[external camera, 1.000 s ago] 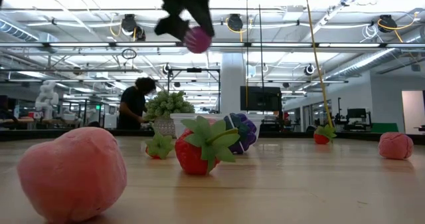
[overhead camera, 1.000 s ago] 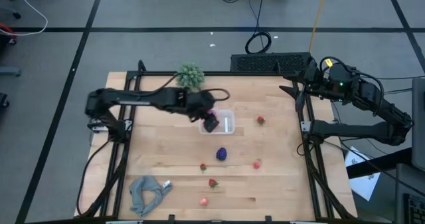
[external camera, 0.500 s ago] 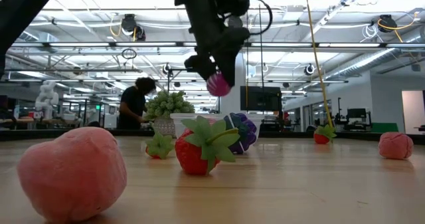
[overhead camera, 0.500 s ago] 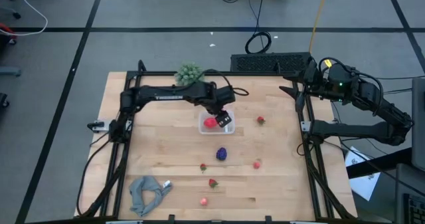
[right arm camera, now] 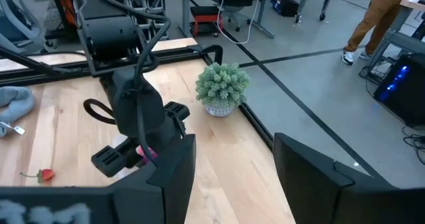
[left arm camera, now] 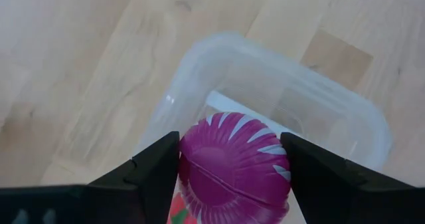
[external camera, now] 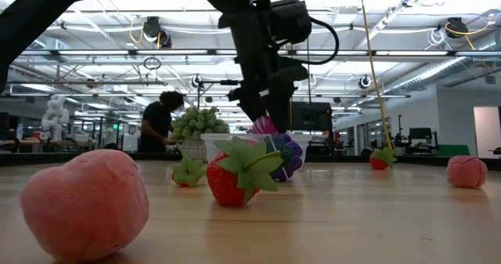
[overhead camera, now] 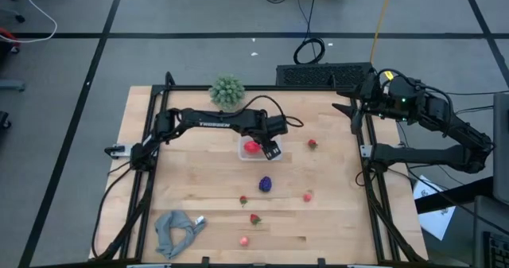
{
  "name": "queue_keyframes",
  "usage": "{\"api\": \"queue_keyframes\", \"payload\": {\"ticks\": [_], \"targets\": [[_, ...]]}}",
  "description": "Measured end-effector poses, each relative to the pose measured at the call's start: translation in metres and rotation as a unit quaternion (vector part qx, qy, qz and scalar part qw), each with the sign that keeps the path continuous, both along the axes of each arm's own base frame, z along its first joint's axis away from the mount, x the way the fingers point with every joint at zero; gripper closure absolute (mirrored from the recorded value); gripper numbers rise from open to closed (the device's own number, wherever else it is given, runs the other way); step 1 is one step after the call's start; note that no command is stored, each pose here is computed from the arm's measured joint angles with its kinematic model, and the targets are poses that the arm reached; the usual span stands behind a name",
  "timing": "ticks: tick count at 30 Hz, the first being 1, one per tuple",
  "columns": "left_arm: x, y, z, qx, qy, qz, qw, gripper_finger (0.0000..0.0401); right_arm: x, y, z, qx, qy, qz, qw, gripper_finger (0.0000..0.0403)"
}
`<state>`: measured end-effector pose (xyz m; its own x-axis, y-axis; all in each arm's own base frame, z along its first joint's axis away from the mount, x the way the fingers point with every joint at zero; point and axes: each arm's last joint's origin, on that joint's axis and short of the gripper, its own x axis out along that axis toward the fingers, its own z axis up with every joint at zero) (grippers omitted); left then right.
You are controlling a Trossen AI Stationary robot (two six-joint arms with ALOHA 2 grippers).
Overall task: Pick and placing Produce into tupperware
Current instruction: Put the onion into the bin
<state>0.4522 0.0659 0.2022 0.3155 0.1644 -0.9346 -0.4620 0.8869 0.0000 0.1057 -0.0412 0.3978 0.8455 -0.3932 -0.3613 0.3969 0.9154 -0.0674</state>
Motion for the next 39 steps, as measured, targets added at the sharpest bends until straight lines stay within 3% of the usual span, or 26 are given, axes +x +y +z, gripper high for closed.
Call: {"api": "queue_keyframes", "payload": {"ticks": [6, 17, 39], "targets": [[0.003, -0.005, 0.001, 0.028, -0.007, 0.0, 1.0, 0.0153, 0.008, -0.003, -0.003, 0.003, 0.015, 0.001, 1.0, 0.0209], [0.008, -0.014, -0.015, 0.028, 0.005, -0.013, 1.0, 0.0153, 0.021, -0.008, -0.008, 0.004, 0.041, 0.004, 0.999, 0.0209], [0.013, -0.013, -0.02, 0.037, -0.005, -0.023, 0.999, 0.0148, 0.021, -0.008, -0.008, 0.004, 0.039, 0.004, 0.999, 0.0209]]}}
